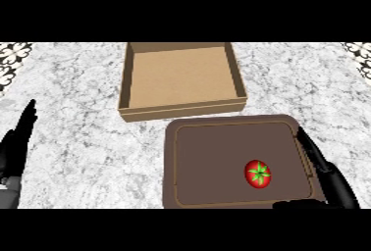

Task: Pick the tomato from the tray and place it in the cardboard box

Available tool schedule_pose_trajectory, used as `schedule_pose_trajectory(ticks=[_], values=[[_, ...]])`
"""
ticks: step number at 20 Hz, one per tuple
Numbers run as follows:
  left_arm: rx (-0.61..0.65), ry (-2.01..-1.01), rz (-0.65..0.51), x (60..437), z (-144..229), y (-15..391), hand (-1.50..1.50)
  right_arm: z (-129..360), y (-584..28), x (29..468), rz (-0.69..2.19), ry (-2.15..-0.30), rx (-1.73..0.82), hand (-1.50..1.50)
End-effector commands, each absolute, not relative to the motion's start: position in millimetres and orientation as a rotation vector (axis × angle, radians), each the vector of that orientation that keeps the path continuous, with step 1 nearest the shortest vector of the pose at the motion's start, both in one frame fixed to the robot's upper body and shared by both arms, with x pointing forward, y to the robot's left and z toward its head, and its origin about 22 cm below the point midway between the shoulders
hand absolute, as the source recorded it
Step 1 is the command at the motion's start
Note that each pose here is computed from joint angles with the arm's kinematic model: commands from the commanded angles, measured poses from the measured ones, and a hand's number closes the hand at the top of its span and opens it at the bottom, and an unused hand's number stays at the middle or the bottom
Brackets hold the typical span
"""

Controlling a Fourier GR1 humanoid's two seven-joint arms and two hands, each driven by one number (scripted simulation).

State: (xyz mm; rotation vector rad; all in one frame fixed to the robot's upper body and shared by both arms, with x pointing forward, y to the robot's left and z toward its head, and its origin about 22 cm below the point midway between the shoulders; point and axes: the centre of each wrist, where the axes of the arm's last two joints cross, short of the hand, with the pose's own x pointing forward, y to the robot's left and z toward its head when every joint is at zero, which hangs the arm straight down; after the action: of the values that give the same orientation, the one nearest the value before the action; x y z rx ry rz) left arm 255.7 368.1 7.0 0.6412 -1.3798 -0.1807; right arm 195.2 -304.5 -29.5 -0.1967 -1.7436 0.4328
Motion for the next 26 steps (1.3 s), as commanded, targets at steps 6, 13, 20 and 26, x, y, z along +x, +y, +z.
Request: schedule_pose_trajectory(ticks=[6, 13, 20, 26], values=[[0.652, -1.366, -0.216, 255, 20, 364, 0.00, -12, -359, 178, 0.695, -1.789, -0.353, -1.50], [0.650, -1.369, -0.213, 265, 18, 362, 0.00, 45, -353, 207, 1.095, -1.489, -0.406, -1.50], [0.642, -1.366, -0.213, 272, 37, 365, 0.00, 73, -318, 232, 1.279, -1.243, -0.413, -1.50], [0.646, -1.360, -0.207, 269, 20, 371, 0.00, 73, -273, 225, 1.330, -1.147, -0.380, -1.50]])
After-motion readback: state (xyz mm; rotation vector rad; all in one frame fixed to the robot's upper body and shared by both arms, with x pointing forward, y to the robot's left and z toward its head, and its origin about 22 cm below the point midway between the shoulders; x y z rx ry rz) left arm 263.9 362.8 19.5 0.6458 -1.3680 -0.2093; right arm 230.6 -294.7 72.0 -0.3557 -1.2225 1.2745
